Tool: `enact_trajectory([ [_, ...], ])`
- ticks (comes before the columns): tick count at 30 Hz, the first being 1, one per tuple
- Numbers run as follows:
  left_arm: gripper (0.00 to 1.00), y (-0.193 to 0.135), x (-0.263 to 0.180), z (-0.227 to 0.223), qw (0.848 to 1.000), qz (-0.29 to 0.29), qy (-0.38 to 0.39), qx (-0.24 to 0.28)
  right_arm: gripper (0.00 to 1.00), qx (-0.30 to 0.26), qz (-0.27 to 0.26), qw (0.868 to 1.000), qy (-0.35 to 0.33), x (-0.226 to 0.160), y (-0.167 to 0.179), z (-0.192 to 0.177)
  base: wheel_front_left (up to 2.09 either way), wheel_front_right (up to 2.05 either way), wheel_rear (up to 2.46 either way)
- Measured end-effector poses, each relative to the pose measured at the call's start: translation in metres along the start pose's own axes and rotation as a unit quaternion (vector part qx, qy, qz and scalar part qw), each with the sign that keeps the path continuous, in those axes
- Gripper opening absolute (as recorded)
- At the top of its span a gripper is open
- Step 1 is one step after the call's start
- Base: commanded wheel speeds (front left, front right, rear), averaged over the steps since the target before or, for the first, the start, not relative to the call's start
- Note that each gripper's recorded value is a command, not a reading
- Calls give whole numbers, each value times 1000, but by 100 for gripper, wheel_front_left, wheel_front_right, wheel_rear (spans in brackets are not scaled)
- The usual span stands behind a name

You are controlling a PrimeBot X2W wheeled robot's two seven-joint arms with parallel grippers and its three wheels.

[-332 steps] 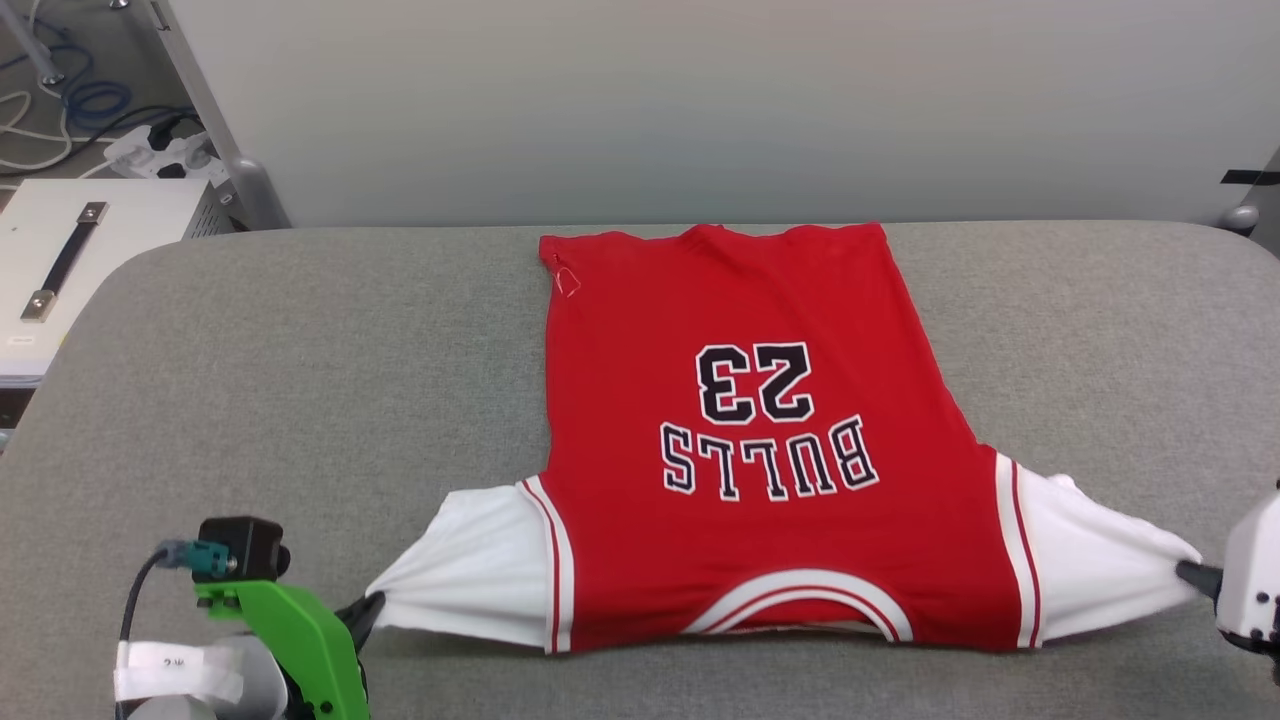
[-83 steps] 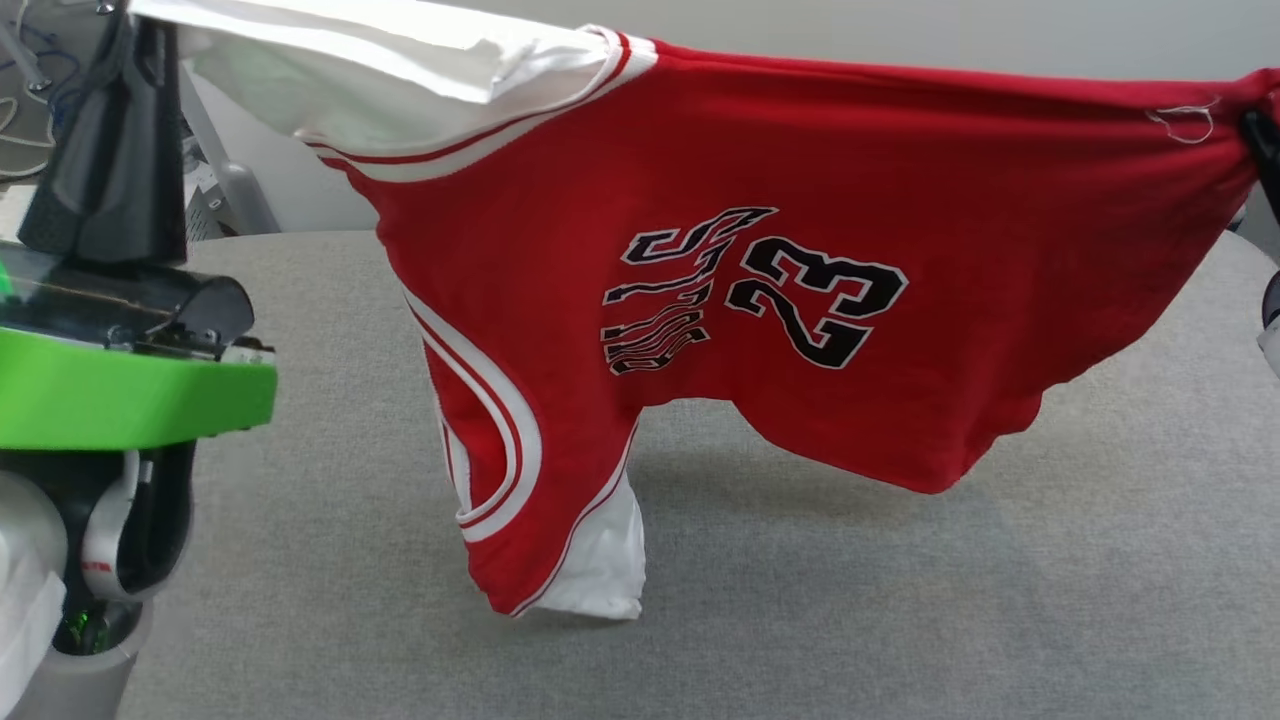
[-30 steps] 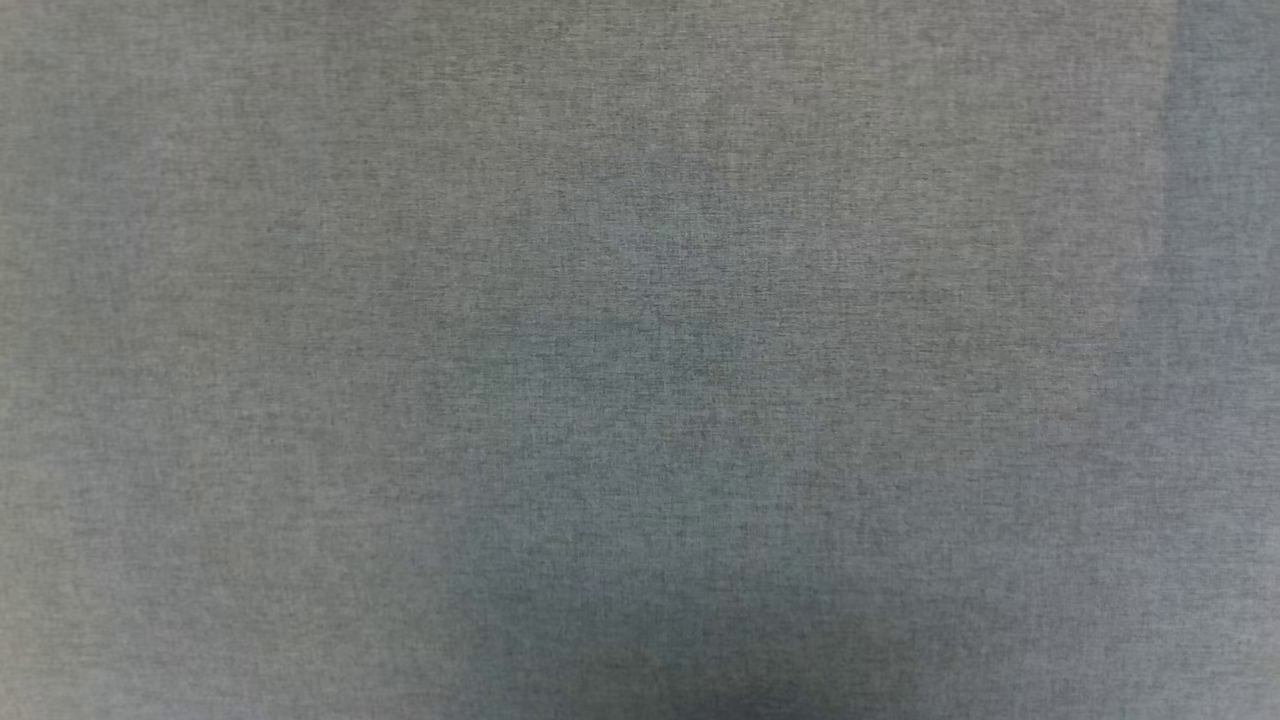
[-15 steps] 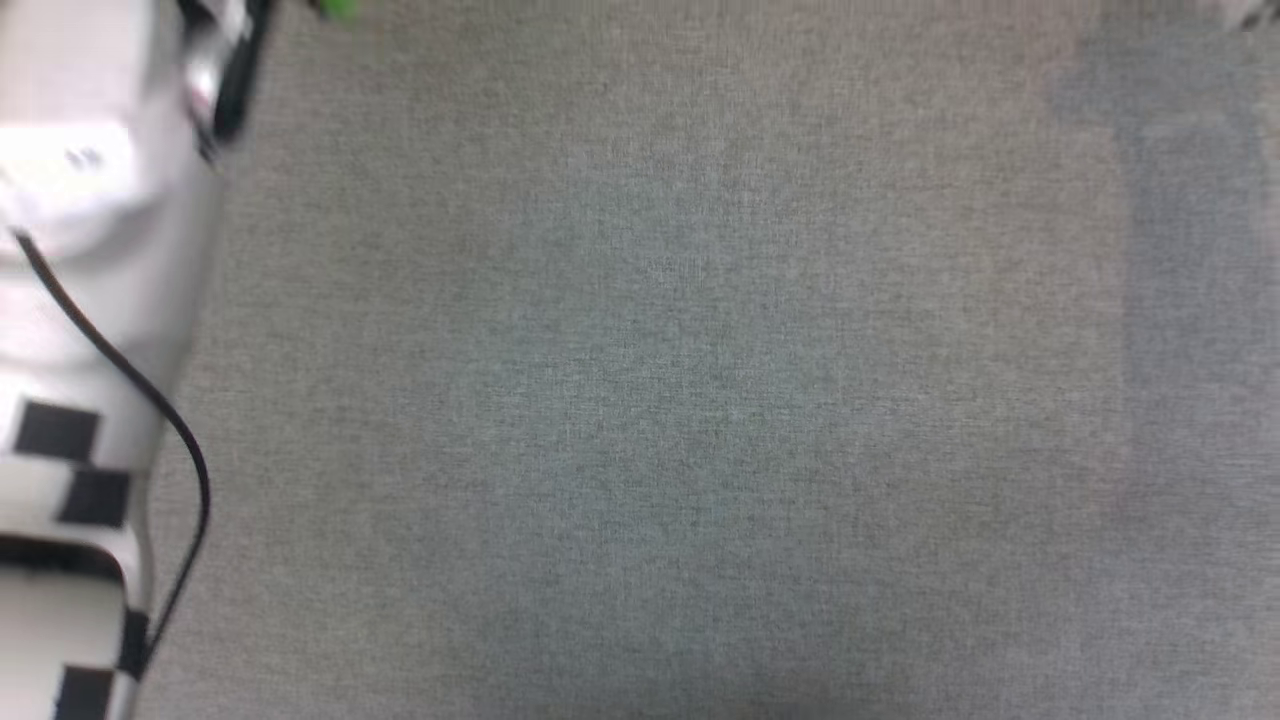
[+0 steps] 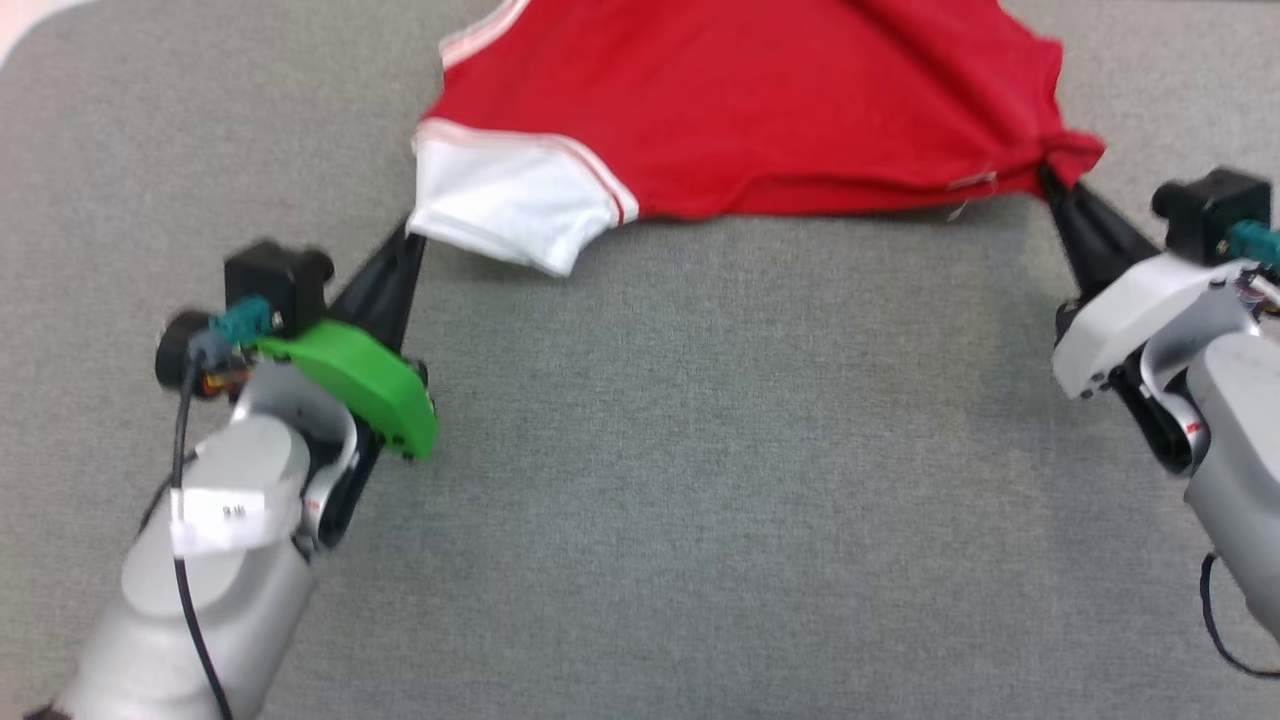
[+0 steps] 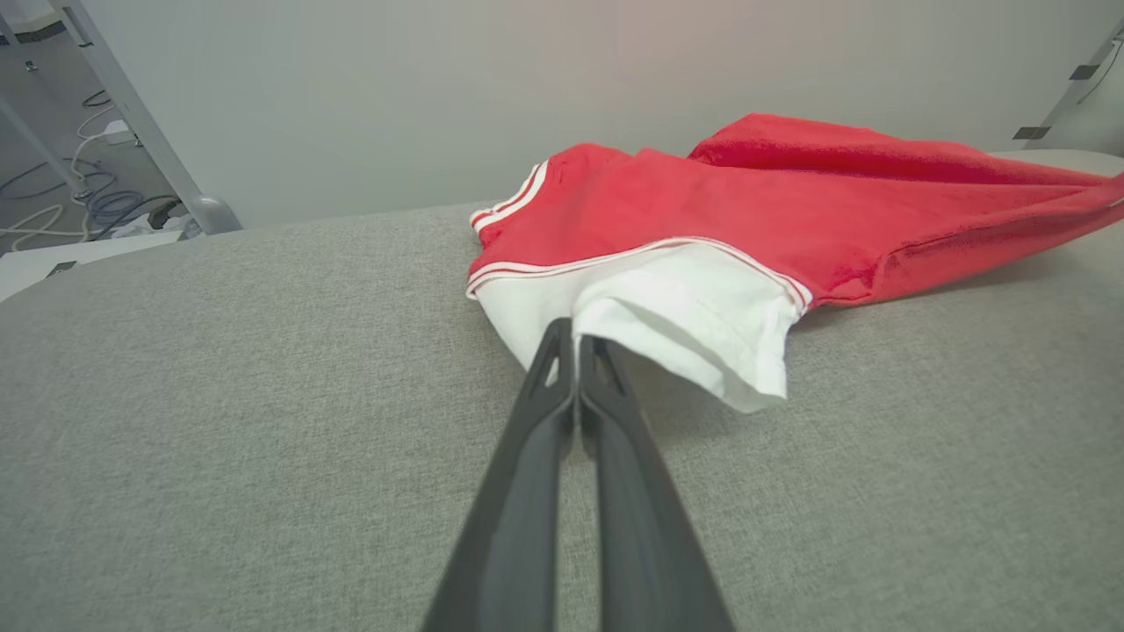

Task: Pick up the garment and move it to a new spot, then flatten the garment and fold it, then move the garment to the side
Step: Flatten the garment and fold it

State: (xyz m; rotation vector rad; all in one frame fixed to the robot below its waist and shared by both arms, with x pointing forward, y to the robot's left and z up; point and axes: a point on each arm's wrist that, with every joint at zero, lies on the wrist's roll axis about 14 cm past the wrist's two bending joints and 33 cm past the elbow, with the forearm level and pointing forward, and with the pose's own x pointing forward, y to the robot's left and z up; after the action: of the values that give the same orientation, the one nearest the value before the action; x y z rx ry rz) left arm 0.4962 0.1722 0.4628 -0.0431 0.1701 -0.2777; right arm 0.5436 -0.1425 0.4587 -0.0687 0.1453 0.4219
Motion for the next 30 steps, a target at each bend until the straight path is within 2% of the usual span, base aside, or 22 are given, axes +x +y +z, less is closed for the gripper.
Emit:
enact_trajectory([
  [7,0,-4,-56,-20,999,18,50,-14,0,20,33,999,5,-26,27,5,0,0,0],
  [12,0,-15,-90,-27,997,11,79,-21,0,31,27,999,11,-43,27,6,0,0,0],
  [14,0,-20,-104,-31,995,5,93,-21,0,24,25,999,21,-52,26,1,0,0,0],
  [18,0,-34,-132,-39,992,-12,122,-29,0,54,1,997,55,-77,19,-19,0,0,0],
  [30,0,-71,-198,-68,977,-48,192,-80,0,117,1,985,129,-144,36,-52,0,0,0],
])
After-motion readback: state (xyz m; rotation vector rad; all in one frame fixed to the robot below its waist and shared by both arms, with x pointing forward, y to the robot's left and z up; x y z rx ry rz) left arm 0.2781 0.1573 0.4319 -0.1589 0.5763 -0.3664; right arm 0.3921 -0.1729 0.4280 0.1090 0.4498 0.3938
